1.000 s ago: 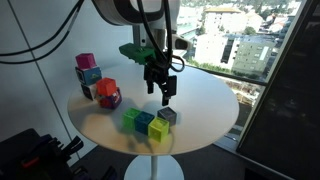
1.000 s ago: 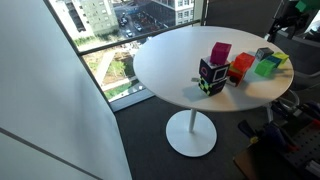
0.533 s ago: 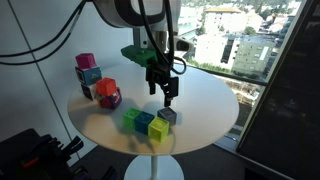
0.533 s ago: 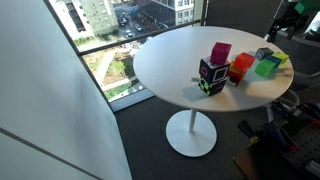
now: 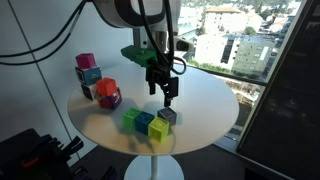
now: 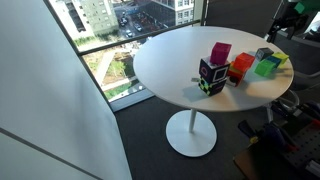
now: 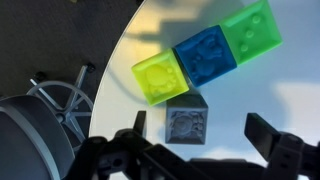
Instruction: Lift the gray dice and put it on top of the green dice
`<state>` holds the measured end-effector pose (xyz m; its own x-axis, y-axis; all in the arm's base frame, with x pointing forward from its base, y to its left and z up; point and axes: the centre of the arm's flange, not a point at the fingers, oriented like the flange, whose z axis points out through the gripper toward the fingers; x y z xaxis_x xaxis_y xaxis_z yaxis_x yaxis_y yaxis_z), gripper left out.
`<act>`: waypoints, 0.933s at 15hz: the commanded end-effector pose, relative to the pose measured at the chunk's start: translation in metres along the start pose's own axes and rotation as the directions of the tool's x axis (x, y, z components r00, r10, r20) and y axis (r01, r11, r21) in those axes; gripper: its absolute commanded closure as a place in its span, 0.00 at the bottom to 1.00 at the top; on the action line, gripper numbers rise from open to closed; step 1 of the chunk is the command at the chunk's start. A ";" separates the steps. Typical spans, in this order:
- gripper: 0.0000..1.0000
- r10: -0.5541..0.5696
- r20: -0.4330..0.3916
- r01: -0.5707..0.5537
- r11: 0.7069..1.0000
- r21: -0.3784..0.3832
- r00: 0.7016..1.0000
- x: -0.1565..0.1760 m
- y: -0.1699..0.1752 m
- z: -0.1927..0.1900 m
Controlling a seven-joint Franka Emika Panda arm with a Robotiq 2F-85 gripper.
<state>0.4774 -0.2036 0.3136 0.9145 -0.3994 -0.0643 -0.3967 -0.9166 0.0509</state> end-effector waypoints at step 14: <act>0.00 0.036 -0.043 -0.038 0.999 -0.026 0.998 0.018 0.007 0.035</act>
<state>0.4830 -0.2123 0.2835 0.9097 -0.4135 -0.0389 -0.4106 -0.9094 0.0659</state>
